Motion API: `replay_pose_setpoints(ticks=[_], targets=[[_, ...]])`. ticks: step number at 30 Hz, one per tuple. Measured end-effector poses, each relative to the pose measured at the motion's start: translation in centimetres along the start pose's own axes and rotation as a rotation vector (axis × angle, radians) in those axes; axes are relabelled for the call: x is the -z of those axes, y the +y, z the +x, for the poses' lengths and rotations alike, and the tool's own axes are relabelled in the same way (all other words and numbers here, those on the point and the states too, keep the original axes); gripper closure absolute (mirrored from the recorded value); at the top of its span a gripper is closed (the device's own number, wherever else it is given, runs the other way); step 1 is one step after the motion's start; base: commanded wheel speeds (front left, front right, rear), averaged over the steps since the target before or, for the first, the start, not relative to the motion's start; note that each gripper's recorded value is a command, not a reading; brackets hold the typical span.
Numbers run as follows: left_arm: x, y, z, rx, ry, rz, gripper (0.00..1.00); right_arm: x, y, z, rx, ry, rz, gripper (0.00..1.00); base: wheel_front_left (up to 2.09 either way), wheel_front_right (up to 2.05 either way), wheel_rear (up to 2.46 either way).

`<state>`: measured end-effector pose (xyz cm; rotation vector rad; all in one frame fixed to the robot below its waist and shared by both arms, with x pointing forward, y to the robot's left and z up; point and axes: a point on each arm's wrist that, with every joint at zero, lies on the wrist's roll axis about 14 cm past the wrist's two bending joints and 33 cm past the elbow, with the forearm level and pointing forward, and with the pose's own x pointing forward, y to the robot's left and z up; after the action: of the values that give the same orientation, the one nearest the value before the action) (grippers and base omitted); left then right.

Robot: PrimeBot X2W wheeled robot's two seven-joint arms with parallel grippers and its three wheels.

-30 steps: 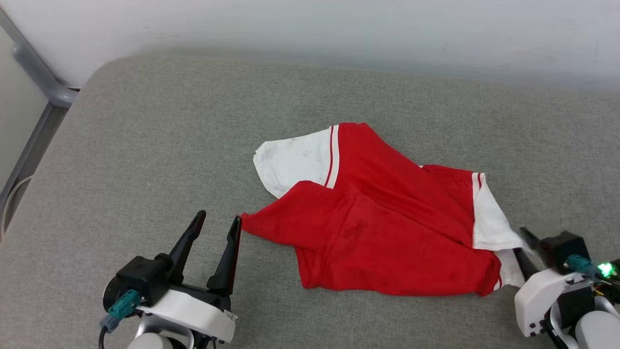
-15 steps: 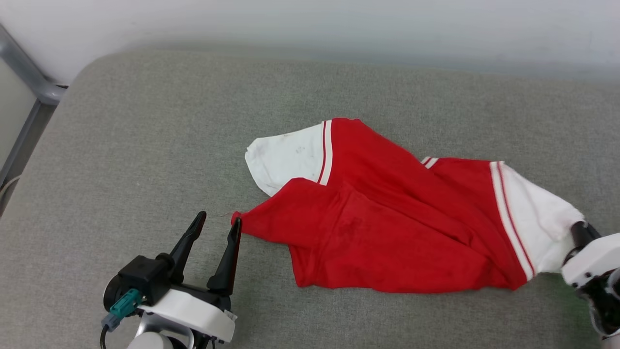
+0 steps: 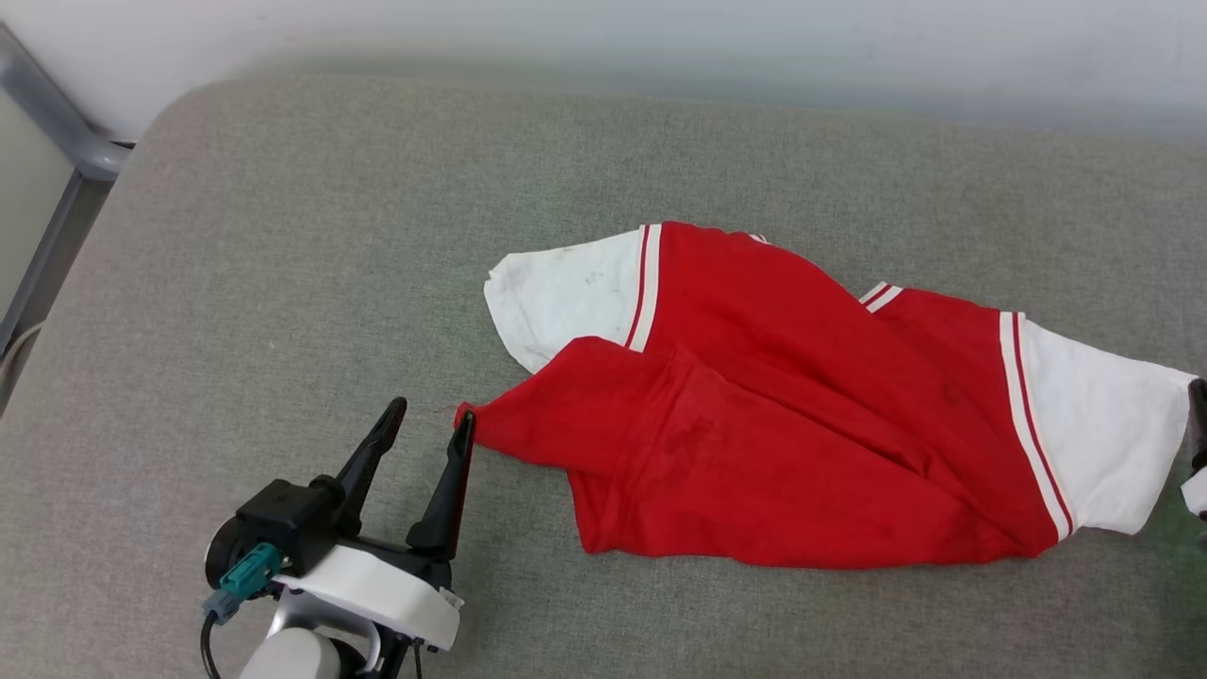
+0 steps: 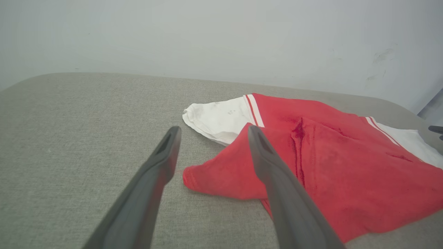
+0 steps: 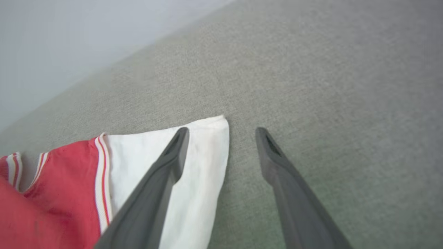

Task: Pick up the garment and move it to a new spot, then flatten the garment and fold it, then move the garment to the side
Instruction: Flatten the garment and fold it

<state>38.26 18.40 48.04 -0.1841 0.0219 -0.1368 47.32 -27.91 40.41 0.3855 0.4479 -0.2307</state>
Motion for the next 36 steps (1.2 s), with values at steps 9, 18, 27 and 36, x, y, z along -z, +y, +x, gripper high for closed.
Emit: replay_pose_setpoints(ticks=[9, 18, 27, 36], targets=[[-2.5, -0.5, -0.7, 0.006, -0.078, 0.002, 0.00, -5.8, 4.8, -2.3, -0.131, -0.247, -0.154, 0.00, 0.00, 0.00, 0.00], [-4.2, -1.8, -2.1, 0.026, -0.139, -0.028, 0.00, -7.7, 11.0, -9.1, -0.377, -0.477, -0.292, 0.00, 0.00, 0.00, 0.00], [-3.0, -4.3, -2.8, 0.092, -0.110, -0.057, 0.00, -5.7, 12.6, -13.8, -0.467, -0.584, -0.289, 0.00, 0.00, 0.00, 0.00], [-0.6, -6.6, -1.3, 0.174, 0.055, -0.111, 0.00, -5.0, 12.8, -14.0, -0.465, -0.590, -0.252, 0.00, 0.00, 0.00, 0.00]])
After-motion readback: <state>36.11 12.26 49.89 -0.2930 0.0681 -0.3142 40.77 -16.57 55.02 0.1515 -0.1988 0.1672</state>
